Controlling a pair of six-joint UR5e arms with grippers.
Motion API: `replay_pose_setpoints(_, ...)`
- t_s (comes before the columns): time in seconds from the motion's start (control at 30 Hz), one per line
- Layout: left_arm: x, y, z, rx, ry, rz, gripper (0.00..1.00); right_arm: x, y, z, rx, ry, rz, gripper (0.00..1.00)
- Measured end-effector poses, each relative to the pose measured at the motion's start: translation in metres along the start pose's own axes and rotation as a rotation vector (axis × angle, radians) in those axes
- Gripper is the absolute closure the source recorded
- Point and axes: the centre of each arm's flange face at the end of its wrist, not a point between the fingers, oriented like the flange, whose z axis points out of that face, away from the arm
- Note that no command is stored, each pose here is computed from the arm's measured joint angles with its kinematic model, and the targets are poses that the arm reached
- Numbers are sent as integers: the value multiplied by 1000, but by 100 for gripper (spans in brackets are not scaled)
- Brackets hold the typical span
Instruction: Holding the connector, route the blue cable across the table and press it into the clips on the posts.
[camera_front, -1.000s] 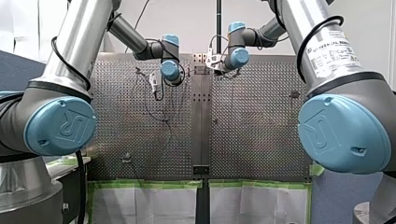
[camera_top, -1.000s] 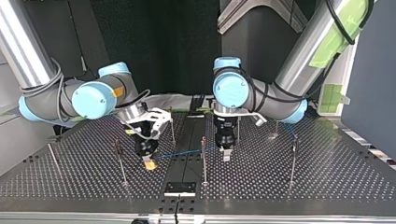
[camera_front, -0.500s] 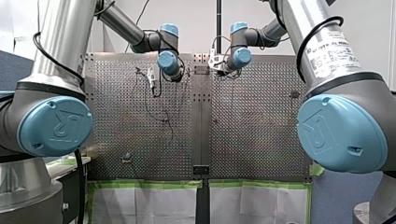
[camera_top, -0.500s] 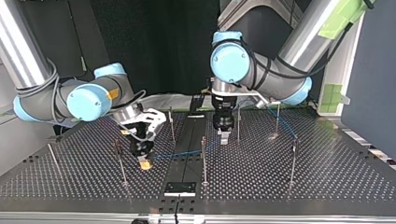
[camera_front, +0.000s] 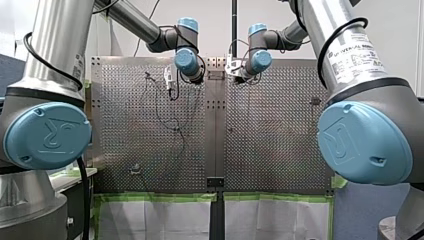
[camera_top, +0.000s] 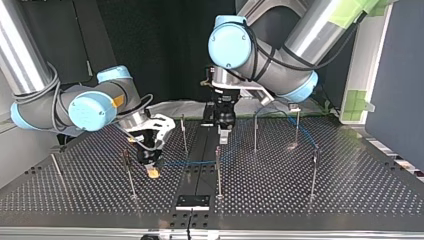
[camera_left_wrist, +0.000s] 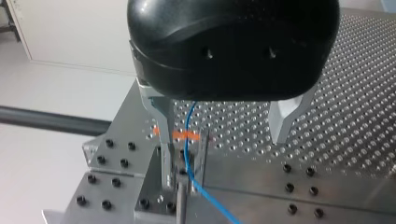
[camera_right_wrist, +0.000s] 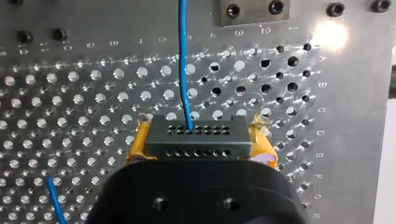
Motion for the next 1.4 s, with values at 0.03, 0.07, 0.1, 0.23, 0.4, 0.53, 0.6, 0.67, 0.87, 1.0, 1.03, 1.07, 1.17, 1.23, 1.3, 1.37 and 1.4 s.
replay_pose_setpoints(0.03,0,-3,-2,1,-4,3,0,-1,0,0,0,-2,-2,100)
replay_pose_setpoints(0.07,0,-8,-5,2,-10,6,0,-1,0,0,-1,-3,-3,100)
replay_pose_setpoints(0.1,0,-11,-8,3,-15,9,0,-1,1,0,-1,-4,-6,100)
replay_pose_setpoints(0.23,-1,-26,-17,5,-37,20,0,-1,3,-1,-5,-3,-11,100)
replay_pose_setpoints(0.4,-4,-43,-31,17,-48,35,0,0,7,0,-11,-1,-14,100)
replay_pose_setpoints(0.53,-9,-56,-39,23,-58,39,0,1,10,0,-15,1,-15,100)
replay_pose_setpoints(0.6,-11,-61,-39,24,-61,39,0,2,11,0,-16,3,-15,100)
replay_pose_setpoints(0.67,-11,-64,-37,18,-57,43,0,3,11,0,-16,4,-15,100)
replay_pose_setpoints(0.87,-4,-68,-23,-5,-25,68,0,3,10,-1,-15,5,-17,100)
replay_pose_setpoints(1.0,3,-71,-13,-10,2,92,0,3,11,-1,-16,6,-17,100)
replay_pose_setpoints(1.03,5,-72,-11,-11,9,97,0,3,11,-1,-16,6,-17,100)
replay_pose_setpoints(1.07,7,-74,-8,-12,16,103,0,3,11,-1,-17,6,-17,100)
replay_pose_setpoints(1.17,11,-77,-1,-16,27,113,0,4,11,-1,-17,8,-17,100)
replay_pose_setpoints(1.23,14,-78,6,-20,31,117,0,4,11,-1,-16,9,-17,100)
replay_pose_setpoints(1.3,16,-79,13,-26,34,122,0,4,11,-1,-16,10,-17,100)
replay_pose_setpoints(1.37,15,-79,20,-34,31,122,0,4,11,-1,-15,11,-17,100)
replay_pose_setpoints(1.4,13,-79,22,-38,28,121,0,4,11,-1,-15,11,-18,100)
